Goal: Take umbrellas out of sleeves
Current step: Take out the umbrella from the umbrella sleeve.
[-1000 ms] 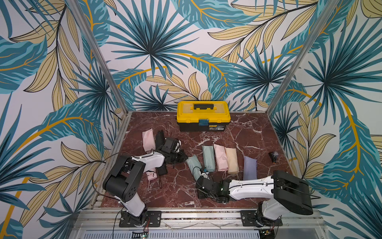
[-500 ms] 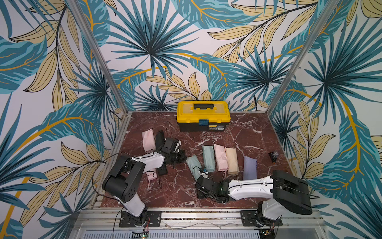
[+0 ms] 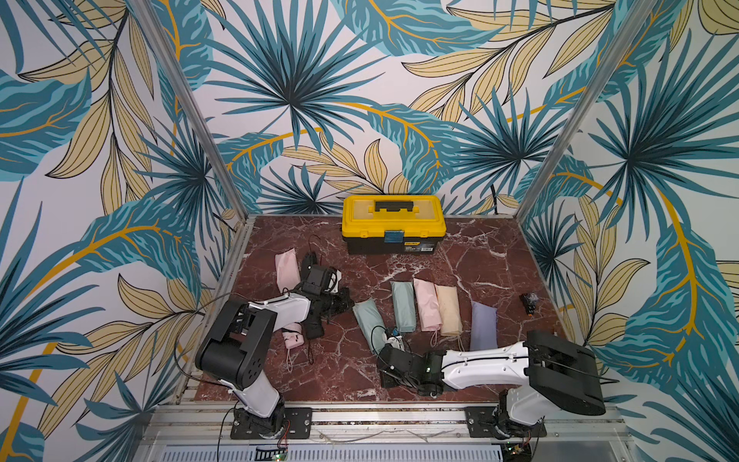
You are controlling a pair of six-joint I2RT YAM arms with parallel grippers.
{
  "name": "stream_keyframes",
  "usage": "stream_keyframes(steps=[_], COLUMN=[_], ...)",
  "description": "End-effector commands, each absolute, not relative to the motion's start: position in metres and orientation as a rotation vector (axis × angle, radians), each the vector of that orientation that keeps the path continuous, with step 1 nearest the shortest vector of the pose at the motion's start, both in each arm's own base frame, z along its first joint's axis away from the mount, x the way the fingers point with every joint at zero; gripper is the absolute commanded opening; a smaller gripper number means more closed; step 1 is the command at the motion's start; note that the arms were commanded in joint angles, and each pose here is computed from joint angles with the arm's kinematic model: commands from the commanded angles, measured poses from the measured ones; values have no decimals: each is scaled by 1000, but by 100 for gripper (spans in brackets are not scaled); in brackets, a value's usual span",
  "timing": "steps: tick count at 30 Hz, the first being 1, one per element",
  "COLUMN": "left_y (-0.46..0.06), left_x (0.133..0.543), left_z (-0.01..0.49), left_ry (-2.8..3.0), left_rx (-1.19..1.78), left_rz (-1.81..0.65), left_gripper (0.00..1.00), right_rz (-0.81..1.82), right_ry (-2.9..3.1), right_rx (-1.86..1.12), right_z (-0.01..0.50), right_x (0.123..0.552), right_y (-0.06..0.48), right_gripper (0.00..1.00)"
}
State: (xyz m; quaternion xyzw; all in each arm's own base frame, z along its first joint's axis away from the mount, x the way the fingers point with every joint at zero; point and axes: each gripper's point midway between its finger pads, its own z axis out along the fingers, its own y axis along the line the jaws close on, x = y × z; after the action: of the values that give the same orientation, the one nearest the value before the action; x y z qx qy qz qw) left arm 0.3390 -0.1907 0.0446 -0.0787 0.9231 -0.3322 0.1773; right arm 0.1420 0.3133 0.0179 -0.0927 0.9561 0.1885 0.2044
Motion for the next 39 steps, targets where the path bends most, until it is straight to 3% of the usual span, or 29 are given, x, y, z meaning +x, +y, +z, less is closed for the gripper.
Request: stream_keyframes(steps=[1, 30, 39], left_y=[-182, -180, -177], left_x=[350, 368, 382], left_z=[58, 70, 92], left_ry=[2553, 2530, 2515], left_rx=[-212, -183, -138], left_rz=[-927, -945, -916], left_gripper=[0, 0, 0], right_rz=[387, 322, 273], right_ry=[2759, 2761, 2701], right_rx=[-296, -348, -403], right_z=[-1, 8, 27], right_x=[122, 95, 106], right_y=[284, 273, 281], right_gripper=[0, 0, 0])
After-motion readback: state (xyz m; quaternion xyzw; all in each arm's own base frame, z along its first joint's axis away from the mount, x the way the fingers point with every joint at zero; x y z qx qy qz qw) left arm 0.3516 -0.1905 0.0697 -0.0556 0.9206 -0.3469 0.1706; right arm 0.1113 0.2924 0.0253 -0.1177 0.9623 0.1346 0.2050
